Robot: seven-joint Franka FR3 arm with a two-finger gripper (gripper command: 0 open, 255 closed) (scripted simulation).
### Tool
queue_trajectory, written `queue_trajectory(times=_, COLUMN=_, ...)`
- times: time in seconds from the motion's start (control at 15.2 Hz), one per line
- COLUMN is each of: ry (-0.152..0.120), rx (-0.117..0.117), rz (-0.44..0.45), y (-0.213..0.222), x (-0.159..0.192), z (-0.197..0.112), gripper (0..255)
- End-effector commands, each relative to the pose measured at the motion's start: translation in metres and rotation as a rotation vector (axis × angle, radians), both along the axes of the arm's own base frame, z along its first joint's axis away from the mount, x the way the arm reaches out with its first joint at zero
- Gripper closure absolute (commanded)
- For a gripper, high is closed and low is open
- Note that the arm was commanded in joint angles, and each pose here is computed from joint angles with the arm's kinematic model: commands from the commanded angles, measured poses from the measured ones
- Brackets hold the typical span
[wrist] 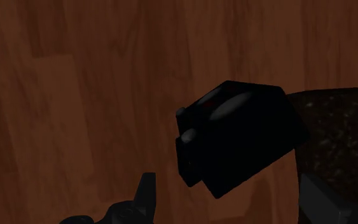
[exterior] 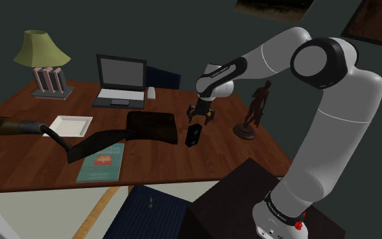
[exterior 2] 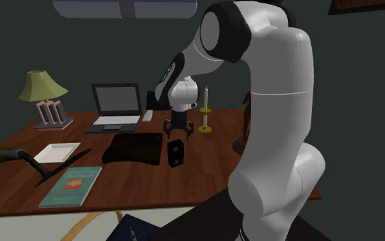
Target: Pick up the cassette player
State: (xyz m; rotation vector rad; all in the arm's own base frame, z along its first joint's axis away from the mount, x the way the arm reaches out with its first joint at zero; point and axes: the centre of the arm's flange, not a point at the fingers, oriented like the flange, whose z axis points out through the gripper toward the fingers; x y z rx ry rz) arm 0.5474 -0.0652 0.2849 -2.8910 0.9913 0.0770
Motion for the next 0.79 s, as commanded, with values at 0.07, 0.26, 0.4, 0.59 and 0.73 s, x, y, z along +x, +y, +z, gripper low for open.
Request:
queue_trajectory(times=0.07, ry=-0.001, rx=0.0, rz=-0.002, y=0.0, x=0.0, z=-0.017, gripper=0)
queue_trajectory(times=0.26, ry=-0.001, rx=0.0, rz=-0.002, y=0.0, x=0.0, z=-0.03, gripper=0)
queue_trajectory(times=0.4, ry=-0.001, rx=0.0, rz=-0.002, y=0.0, x=0.0, z=-0.03, gripper=255)
queue_trajectory(times=0.59, ry=-0.001, rx=0.0, rz=-0.002, y=0.001, x=0.0, z=-0.03, gripper=255)
queue_trajectory(times=0.73, ry=-0.001, rx=0.0, rz=-0.002, y=0.0, x=0.0, z=-0.03, gripper=255)
